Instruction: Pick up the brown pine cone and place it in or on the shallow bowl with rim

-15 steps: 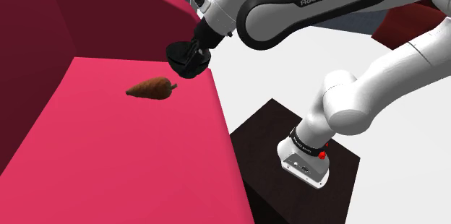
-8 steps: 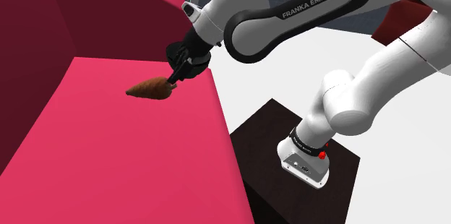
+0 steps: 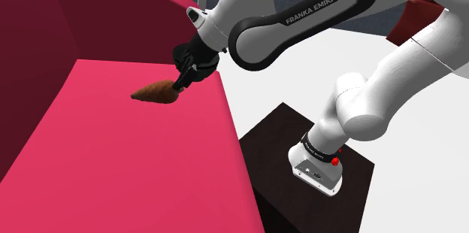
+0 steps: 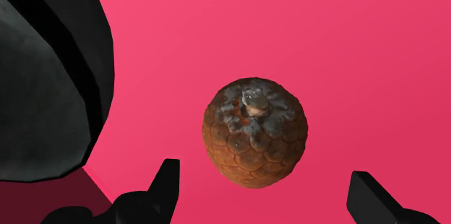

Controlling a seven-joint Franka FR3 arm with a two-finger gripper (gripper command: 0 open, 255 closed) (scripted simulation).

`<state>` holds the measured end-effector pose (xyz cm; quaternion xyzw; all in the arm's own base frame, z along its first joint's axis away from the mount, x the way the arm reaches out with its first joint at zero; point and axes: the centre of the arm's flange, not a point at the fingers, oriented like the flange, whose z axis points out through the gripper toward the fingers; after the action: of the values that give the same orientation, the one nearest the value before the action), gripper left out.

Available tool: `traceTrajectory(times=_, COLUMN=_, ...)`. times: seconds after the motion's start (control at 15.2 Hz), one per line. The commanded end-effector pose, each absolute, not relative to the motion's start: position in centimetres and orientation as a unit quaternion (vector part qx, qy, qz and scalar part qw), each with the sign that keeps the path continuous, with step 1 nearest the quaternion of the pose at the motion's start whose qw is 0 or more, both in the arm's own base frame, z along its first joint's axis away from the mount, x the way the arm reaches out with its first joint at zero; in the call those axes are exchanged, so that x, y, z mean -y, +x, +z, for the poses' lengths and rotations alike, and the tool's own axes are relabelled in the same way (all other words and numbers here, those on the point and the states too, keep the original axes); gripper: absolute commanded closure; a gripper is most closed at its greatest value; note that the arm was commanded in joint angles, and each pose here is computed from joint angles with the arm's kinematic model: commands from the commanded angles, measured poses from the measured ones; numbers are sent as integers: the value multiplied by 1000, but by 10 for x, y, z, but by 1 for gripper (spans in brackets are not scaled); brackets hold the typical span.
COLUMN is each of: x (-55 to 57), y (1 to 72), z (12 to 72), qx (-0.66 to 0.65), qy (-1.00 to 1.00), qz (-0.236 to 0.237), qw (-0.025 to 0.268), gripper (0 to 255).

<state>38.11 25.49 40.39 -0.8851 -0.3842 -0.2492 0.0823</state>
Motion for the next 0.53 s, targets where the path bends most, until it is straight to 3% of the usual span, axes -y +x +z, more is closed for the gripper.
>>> traceTrajectory(times=0.0, x=-255, y=381, z=404, qx=384, qy=-885, qz=-249, qw=82, gripper=0)
traceTrajectory(times=0.07, x=-255, y=381, z=404, qx=384, qy=-885, qz=-249, qw=82, gripper=255)
traceTrajectory(times=0.46, x=-255, y=381, z=404, qx=384, qy=-885, qz=-249, qw=82, gripper=255)
